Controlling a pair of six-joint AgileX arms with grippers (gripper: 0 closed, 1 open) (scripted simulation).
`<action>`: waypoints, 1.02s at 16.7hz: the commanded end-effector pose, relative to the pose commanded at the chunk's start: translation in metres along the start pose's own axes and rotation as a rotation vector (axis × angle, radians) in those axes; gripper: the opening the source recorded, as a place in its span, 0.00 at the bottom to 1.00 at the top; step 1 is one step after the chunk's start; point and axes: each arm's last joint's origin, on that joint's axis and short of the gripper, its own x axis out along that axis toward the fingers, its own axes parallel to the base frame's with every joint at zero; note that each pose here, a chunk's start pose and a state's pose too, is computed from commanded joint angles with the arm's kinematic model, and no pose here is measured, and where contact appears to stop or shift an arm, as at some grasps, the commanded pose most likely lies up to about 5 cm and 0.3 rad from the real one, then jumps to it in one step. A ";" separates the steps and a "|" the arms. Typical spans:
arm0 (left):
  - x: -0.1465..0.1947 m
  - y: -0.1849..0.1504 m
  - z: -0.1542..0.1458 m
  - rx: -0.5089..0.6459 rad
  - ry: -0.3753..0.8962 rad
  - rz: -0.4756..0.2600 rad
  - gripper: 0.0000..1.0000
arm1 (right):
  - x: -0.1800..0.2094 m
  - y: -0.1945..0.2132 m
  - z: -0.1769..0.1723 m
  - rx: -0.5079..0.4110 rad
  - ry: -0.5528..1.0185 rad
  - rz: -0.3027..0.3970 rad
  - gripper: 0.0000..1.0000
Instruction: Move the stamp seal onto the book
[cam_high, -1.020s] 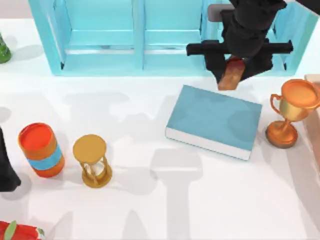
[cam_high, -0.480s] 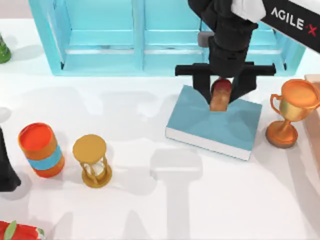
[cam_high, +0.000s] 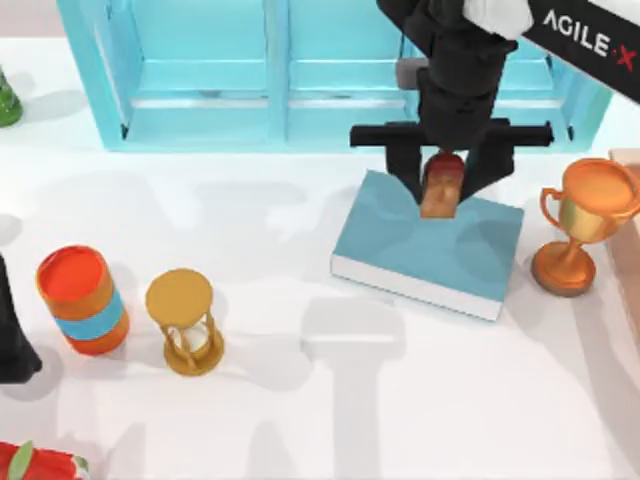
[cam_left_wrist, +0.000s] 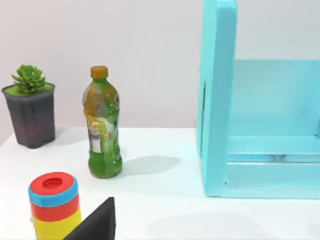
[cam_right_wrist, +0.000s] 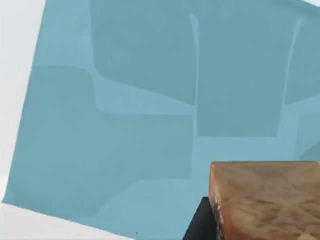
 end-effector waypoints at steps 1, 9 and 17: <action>0.000 0.000 0.000 0.000 0.000 0.000 1.00 | 0.000 0.000 0.000 0.000 0.001 0.001 0.00; 0.000 0.000 0.000 0.000 0.000 0.000 1.00 | 0.000 0.000 0.000 0.000 0.001 0.001 0.38; 0.000 0.000 0.000 0.000 0.000 0.000 1.00 | 0.000 0.000 0.000 0.000 0.001 0.001 0.98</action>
